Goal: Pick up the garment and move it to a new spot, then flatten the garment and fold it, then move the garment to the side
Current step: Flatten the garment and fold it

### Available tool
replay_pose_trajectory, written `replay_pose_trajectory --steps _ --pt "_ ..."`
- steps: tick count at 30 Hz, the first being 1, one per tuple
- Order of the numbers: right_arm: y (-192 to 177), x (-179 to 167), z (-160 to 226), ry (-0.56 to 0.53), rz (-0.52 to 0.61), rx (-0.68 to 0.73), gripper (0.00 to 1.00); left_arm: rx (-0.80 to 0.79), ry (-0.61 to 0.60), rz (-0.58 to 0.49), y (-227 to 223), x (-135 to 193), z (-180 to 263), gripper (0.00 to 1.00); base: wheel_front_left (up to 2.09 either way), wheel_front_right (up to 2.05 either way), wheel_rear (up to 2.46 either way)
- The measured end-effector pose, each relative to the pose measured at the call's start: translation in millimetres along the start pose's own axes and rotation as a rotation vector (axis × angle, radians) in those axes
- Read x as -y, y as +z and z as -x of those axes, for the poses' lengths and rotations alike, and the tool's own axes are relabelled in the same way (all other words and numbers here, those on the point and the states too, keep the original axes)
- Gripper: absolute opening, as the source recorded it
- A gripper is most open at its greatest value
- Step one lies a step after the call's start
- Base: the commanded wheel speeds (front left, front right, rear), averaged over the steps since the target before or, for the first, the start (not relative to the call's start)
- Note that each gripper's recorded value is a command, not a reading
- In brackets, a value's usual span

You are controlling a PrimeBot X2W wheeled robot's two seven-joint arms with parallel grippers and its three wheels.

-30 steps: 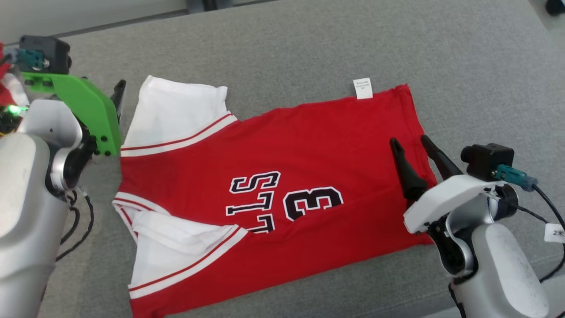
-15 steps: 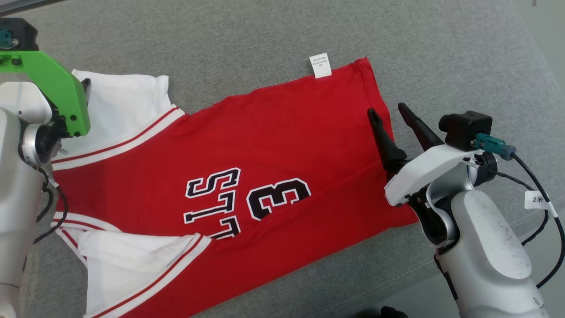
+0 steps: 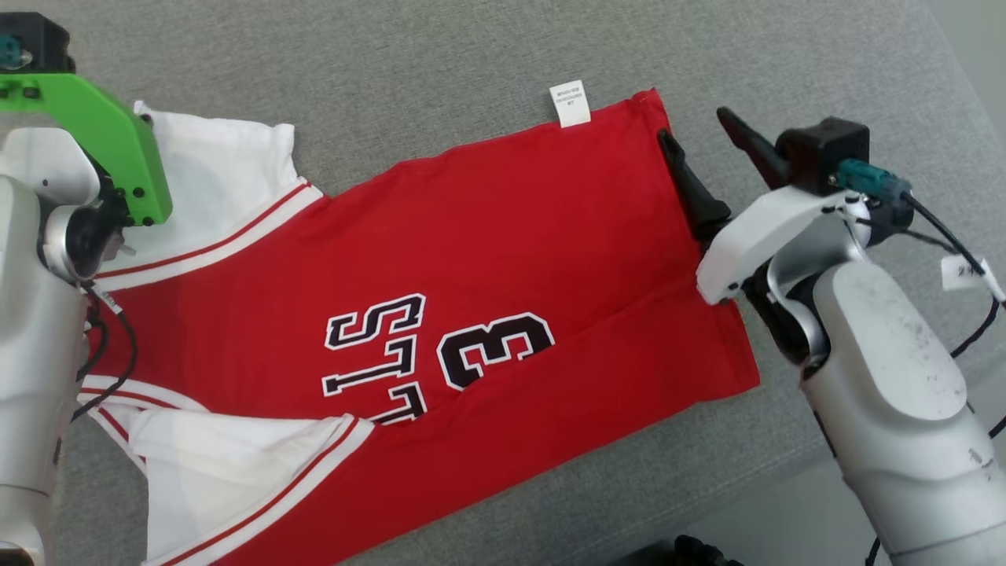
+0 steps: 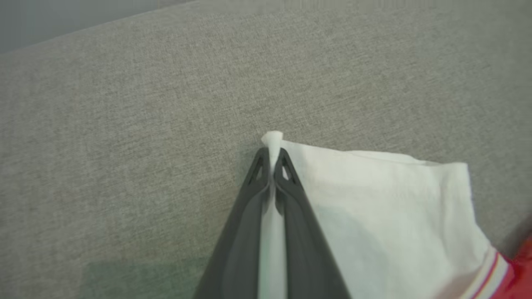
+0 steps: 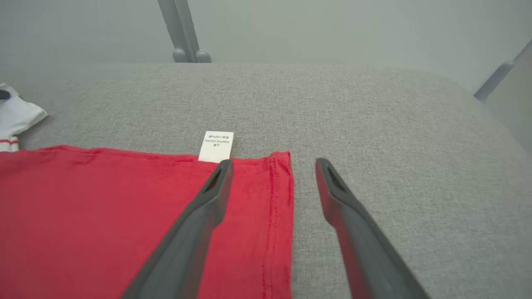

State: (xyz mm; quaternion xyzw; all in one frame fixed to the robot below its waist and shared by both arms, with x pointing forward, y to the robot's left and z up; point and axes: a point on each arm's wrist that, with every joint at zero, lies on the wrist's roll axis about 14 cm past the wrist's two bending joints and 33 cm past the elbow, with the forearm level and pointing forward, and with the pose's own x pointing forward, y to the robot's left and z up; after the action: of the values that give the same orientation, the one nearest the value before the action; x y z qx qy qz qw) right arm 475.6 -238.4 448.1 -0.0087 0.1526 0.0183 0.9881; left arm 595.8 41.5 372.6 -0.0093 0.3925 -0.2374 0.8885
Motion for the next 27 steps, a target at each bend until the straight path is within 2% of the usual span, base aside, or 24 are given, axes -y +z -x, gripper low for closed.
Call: replay_pose_trajectory --steps 3,8,11,17,18,19,20,21,27 --pt "5 4 -12 0.008 0.088 -0.031 1.00 0.053 -0.019 -0.011 11 4 7 0.00 0.00 0.00 0.00" --pt "-8 14 -28 0.004 0.166 -0.143 1.00 0.136 -0.046 -0.012 27 9 22 0.00 0.00 0.00 0.00" --pt "-15 21 -38 -0.001 0.188 -0.196 1.00 0.187 -0.062 -0.004 36 12 32 0.00 0.00 0.00 0.00" --pt "-33 9 -55 0.044 0.204 -0.299 1.00 0.244 -0.055 -0.006 42 5 51 0.00 0.00 0.00 0.00" --pt "-35 7 -56 0.051 0.204 -0.310 0.85 0.248 -0.054 -0.003 42 4 53 0.00 0.00 0.00 0.00" --pt "-37 5 -58 0.058 0.206 -0.320 0.44 0.254 -0.054 0.002 41 4 55 0.00 0.00 0.00 0.00" --pt "-39 4 -59 0.066 0.215 -0.335 0.11 0.257 -0.053 0.006 40 3 57 0.00 0.00 0.00 0.00" --pt "-40 2 -60 0.072 0.219 -0.340 0.00 0.260 -0.053 0.010 39 2 59 0.00 0.00 0.00 0.00" --pt "-30 1 -64 0.087 0.223 -0.308 0.00 0.303 -0.051 0.030 43 2 70 0.00 0.00 0.00 0.00"
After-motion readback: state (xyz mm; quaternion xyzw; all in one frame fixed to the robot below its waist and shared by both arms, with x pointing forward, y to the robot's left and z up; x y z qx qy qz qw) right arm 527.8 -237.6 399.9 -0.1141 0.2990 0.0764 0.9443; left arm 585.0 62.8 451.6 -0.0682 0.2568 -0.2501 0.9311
